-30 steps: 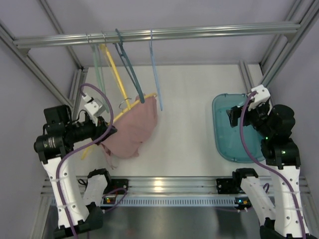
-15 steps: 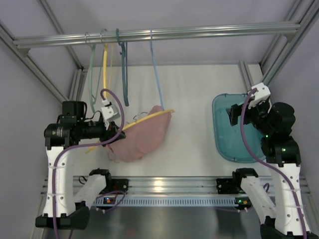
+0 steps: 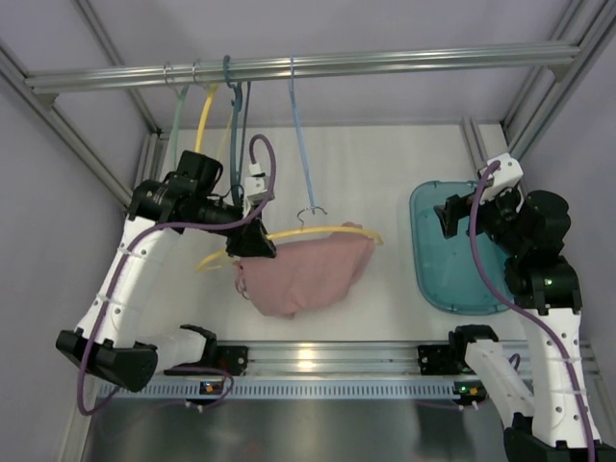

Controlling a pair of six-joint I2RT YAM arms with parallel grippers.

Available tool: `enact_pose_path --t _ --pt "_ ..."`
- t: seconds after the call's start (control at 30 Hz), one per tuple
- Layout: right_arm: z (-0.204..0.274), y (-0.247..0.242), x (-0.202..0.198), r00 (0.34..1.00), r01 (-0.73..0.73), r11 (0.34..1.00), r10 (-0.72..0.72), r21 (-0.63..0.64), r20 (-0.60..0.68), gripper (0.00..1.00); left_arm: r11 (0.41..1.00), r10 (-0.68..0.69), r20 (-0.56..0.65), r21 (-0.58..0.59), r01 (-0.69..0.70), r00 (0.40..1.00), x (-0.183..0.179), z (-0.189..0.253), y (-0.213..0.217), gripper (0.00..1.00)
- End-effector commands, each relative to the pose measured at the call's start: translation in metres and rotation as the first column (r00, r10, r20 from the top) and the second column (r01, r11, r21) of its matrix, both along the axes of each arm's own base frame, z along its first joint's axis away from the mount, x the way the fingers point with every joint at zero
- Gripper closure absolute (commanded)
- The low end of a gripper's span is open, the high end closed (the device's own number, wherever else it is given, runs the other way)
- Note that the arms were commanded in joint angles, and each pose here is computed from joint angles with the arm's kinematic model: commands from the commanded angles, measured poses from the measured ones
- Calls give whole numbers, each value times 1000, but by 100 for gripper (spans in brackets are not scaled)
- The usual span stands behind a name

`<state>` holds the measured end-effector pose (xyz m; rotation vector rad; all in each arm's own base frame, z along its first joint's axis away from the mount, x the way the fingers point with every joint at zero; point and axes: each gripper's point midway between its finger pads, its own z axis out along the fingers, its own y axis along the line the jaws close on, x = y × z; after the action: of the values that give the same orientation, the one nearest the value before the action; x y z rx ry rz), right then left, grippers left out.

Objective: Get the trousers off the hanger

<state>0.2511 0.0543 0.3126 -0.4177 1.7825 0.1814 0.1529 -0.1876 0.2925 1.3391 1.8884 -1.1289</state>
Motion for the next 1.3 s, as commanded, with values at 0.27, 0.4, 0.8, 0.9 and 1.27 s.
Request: enact_pose_path --t 0.27,0.4,0.8,0.9,1.27 --pt "43 -5 -13 991 15 1000 -14 -12 131 1 962 193 69 -209 -175 979 53 100 -94 100" --pt "50 -5 -28 980 7 999 0 -35 199 0 905 344 26 -276 -324 938 82 135 -109 100" --pt "46 29 -51 973 -174 983 164 50 165 2 679 664 -72 -357 -641 744 102 184 -178 100" --pt "41 40 -52 965 -228 967 209 112 160 3 614 721 -96 -373 -696 687 106 190 -188 100" --pt "38 60 -42 923 -340 928 297 154 246 1 503 760 -241 -368 -782 603 124 193 -221 100"
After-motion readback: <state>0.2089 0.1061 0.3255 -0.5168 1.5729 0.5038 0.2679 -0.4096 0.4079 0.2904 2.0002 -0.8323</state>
